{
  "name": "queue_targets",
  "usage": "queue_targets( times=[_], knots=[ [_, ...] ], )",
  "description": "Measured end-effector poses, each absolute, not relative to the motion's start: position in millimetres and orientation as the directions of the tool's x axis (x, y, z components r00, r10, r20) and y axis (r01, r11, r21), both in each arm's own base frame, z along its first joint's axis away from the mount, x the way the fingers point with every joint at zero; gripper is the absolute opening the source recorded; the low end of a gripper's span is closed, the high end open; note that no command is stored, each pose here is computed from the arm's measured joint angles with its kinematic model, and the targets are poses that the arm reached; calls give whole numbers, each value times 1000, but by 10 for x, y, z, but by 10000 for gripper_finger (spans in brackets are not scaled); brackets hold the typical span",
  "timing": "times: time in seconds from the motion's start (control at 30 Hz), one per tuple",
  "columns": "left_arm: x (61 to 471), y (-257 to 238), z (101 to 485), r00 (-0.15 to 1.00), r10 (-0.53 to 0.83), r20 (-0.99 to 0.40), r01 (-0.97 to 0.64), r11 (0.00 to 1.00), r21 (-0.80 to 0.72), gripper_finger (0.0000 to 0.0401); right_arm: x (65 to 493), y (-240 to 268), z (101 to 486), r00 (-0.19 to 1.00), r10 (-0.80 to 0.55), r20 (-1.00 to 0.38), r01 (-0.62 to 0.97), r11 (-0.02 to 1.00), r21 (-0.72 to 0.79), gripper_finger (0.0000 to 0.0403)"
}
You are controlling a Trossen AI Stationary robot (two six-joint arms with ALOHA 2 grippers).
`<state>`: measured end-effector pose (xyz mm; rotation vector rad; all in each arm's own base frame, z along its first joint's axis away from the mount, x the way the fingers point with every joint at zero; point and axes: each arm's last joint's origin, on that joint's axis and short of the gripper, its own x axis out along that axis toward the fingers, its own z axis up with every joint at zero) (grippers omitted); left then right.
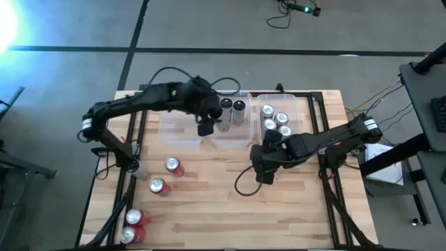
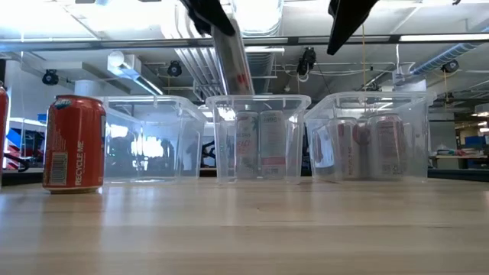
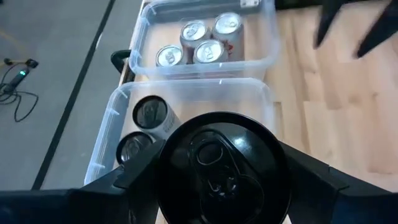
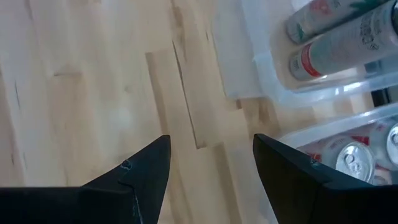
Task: Sort soda cans
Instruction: Put the white-pink soda can into the middle transparent bin
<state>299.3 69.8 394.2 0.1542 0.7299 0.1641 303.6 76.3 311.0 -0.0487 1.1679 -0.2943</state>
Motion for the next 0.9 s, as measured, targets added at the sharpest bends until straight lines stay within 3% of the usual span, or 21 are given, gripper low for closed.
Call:
queue_targets(
  times=[0.5,0.9],
  knots=[
    [3587,1070,3243,582,180,-793,-148,982,114,241,2972,901,3012,409,-241,-880,238,959,-152,225],
    [3787,1161,2871,492,214,-844,-211,970,123,241,2992,915,3010,431,-233,-872,234,962,-142,235]
  ],
)
